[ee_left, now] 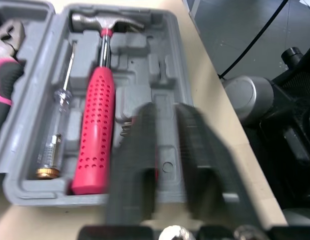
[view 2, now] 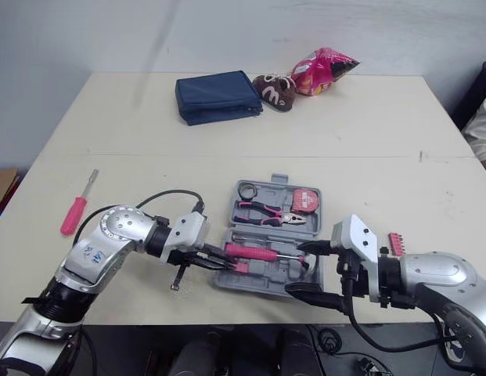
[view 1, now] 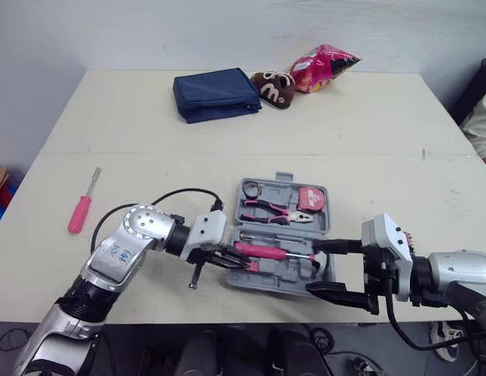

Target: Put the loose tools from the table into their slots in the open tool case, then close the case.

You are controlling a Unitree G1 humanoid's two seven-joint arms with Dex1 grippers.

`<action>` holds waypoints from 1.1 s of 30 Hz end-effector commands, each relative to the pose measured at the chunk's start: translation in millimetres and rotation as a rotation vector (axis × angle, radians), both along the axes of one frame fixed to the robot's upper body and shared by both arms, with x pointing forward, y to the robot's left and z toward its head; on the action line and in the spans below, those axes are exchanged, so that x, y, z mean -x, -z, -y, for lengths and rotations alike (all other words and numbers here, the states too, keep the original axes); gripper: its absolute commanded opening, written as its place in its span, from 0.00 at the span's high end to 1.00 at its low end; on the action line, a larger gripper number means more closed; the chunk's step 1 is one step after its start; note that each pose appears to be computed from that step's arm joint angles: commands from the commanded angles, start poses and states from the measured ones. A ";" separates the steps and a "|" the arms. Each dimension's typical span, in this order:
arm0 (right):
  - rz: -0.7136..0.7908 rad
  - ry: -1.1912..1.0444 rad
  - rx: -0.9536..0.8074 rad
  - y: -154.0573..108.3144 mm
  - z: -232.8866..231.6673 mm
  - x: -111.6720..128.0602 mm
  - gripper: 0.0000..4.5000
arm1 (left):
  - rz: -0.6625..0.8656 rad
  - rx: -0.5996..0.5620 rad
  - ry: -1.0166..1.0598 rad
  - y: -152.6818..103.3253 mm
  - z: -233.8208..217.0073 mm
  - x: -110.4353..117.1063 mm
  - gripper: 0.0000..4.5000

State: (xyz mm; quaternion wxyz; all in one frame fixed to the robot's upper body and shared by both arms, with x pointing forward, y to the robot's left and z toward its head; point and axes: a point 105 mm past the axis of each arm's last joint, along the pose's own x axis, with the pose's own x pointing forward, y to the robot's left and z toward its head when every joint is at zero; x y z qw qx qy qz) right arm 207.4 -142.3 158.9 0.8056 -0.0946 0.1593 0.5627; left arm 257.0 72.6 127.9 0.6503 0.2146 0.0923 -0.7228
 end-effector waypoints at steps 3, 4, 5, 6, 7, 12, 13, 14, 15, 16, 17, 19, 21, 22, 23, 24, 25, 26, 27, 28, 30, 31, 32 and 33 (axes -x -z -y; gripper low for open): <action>0.041 -0.023 -0.012 -9.2 -5.2 4.4 0.00 | 0.051 -0.042 -0.026 10.3 1.3 -7.1 1.00; 0.046 -0.014 -0.017 -9.6 -5.5 3.6 0.00 | 0.053 -0.072 -0.031 15.4 0.4 -8.1 1.00; 0.048 -0.007 -0.025 -10.2 -6.3 3.2 0.00 | 0.059 -0.119 -0.049 22.7 -1.7 -10.7 1.00; 0.050 -0.002 -0.033 -11.2 -7.4 3.2 0.00 | 0.076 -0.153 -0.057 28.2 -3.2 -12.6 1.00; 0.052 0.002 -0.039 -11.8 -8.5 3.6 0.00 | 0.076 -0.192 -0.045 34.6 -5.2 -10.9 1.00; 0.050 0.022 -0.044 -11.4 -9.1 4.8 0.00 | 0.054 -0.394 0.027 64.0 -19.4 2.8 1.00; 0.053 0.030 -0.038 -11.1 -8.0 4.3 0.00 | 0.050 -0.458 0.012 71.1 -25.5 0.7 1.00; 0.055 0.035 -0.035 -10.8 -7.5 3.8 0.00 | 0.047 -0.502 0.001 75.7 -30.3 -0.8 1.00; 0.060 0.043 -0.033 -11.7 -6.7 2.9 0.00 | 0.060 -0.484 -0.015 73.0 -27.7 -4.5 1.00; 0.066 0.054 -0.036 -13.5 -5.5 2.0 0.00 | 0.060 -0.437 -0.054 66.1 -22.0 -9.6 1.00; 0.070 0.062 -0.040 -14.9 -4.8 1.5 0.00 | 0.061 -0.400 -0.079 60.8 -17.6 -12.8 1.00; 0.069 0.089 -0.042 -16.3 0.0 4.2 0.00 | 0.023 -0.235 -0.148 36.0 -9.0 -13.7 1.00; 0.058 0.156 -0.044 -17.1 15.0 9.0 0.00 | -0.100 0.056 -0.236 -9.3 -17.3 -0.8 0.89; 0.063 0.219 -0.046 -18.9 28.0 7.8 0.00 | -0.157 0.161 -0.280 -25.4 -30.4 9.1 0.82; 0.067 0.261 -0.048 -20.3 36.8 7.1 0.00 | -0.191 0.211 -0.307 -33.6 -39.1 16.6 0.72; 0.071 0.321 -0.052 -22.2 51.0 5.6 0.00 | -0.189 0.253 -0.383 -36.6 -53.3 19.1 0.63; 0.073 0.360 -0.055 -23.6 60.7 5.4 0.00 | -0.187 0.279 -0.439 -38.6 -63.3 21.2 0.51; 0.070 0.418 -0.046 -23.5 77.3 5.5 0.00 | -0.173 0.294 -0.628 -34.3 -90.9 13.4 0.41; 0.071 0.473 -0.030 -22.1 92.7 5.4 0.00 | -0.195 0.328 -0.830 -29.8 -122.3 7.8 0.30; 0.069 0.525 -0.006 -18.7 108.1 4.5 0.00 | -0.182 0.355 -1.020 -23.1 -157.5 9.0 0.19; 0.074 0.588 0.034 -13.4 129.3 3.7 0.00 | -0.144 0.365 -1.218 -14.6 -199.3 21.4 0.01; 0.085 0.638 0.047 -13.1 144.0 2.0 0.00 | -0.113 0.349 -1.294 -11.0 -218.9 30.4 0.01; 0.089 0.682 0.045 -14.1 157.5 1.0 0.00 | -0.104 0.343 -1.374 -7.8 -237.5 38.4 0.01; 0.093 0.709 0.041 -14.9 166.4 0.7 0.00 | -0.099 0.340 -1.428 -5.8 -249.8 44.4 0.01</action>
